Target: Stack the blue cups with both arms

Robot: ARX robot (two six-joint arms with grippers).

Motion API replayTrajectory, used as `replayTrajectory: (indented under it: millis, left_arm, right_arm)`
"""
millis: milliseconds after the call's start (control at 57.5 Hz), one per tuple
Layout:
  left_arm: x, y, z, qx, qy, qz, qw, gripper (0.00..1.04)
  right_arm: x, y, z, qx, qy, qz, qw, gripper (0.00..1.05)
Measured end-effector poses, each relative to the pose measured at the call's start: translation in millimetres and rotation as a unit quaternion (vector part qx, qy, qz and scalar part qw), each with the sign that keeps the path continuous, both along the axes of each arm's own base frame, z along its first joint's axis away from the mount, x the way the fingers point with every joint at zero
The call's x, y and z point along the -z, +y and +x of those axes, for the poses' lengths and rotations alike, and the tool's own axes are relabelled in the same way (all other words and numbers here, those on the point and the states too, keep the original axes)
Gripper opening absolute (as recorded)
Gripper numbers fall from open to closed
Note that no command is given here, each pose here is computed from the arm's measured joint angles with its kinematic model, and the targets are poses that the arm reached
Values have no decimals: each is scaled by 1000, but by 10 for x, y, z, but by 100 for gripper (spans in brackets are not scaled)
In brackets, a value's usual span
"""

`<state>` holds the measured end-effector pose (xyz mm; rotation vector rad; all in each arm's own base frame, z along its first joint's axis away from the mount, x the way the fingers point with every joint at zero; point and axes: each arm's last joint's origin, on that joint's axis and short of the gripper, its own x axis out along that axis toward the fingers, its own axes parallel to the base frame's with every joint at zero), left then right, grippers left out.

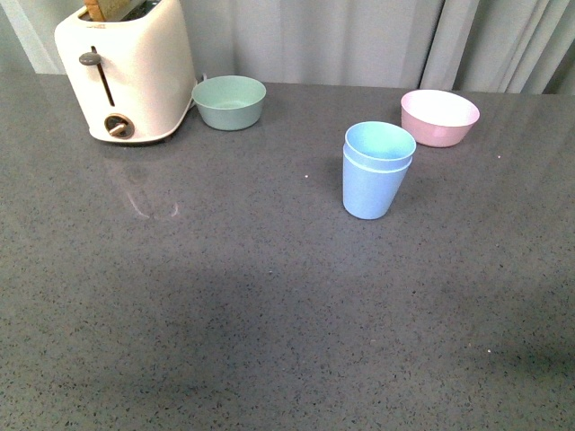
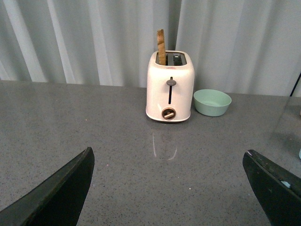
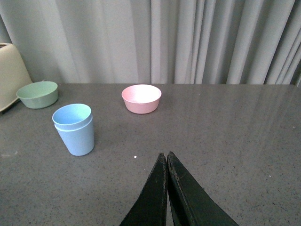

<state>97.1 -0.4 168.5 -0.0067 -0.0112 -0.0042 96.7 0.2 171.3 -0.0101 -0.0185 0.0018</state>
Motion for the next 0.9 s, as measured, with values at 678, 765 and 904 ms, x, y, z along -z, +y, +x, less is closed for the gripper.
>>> replayTrajectory:
  millis: [678, 765, 904]
  left_arm:
    - [0, 0, 0, 0, 0, 0, 1000, 96]
    - [0, 0, 0, 0, 0, 0, 1000, 96]
    - [0, 0, 0, 0, 0, 0, 1000, 96]
  right_arm:
    - [-1, 0, -1, 0, 0, 0, 1000, 96]
    - [-1, 0, -1, 0, 0, 0, 1000, 96]
    - [-1, 0, -1, 0, 0, 0, 1000, 96]
